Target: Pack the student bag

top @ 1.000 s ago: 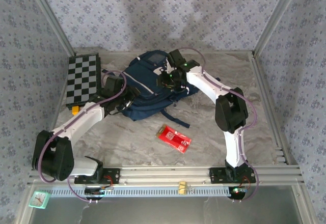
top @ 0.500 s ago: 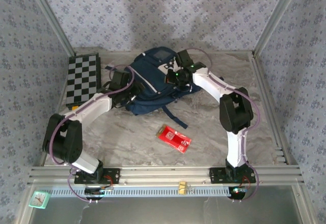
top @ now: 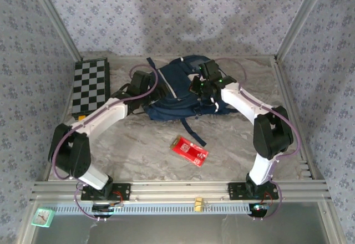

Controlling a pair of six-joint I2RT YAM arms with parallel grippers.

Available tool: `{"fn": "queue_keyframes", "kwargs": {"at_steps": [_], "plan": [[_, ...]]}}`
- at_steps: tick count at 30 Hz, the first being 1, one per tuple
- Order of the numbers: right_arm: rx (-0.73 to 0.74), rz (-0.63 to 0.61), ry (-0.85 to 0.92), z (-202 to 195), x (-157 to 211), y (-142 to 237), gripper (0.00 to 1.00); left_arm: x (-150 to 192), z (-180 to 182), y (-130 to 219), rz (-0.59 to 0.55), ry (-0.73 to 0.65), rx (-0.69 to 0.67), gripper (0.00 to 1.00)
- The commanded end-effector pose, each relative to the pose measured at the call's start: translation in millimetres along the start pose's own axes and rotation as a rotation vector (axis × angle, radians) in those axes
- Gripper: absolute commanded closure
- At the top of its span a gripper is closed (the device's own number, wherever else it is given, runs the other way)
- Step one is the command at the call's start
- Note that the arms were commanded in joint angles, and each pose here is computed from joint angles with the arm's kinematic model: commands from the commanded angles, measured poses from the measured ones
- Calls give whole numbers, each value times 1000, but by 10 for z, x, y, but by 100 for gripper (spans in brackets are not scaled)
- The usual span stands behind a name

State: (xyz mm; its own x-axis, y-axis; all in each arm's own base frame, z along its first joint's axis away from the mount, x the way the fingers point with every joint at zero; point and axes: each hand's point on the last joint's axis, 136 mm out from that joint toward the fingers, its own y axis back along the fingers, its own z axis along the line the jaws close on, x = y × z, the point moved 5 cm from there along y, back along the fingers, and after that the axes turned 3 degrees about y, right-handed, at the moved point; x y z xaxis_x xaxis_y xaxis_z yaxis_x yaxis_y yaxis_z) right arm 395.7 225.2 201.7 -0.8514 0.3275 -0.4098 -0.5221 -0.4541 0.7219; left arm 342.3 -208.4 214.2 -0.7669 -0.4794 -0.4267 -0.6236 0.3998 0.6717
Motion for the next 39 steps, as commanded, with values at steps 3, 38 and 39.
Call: {"fn": "queue_keyframes", "kwargs": {"at_steps": [3, 38, 39], "plan": [[-101, -96, -46, 244, -123, 220, 100, 277, -43, 279, -51, -53, -62, 11], [-303, -41, -233, 508, -117, 285, 100, 410, -350, -197, -286, -15, -249, 0], [-301, -43, -235, 501, -123, 285, 100, 410, -331, -208, -282, -16, -253, 0]]}}
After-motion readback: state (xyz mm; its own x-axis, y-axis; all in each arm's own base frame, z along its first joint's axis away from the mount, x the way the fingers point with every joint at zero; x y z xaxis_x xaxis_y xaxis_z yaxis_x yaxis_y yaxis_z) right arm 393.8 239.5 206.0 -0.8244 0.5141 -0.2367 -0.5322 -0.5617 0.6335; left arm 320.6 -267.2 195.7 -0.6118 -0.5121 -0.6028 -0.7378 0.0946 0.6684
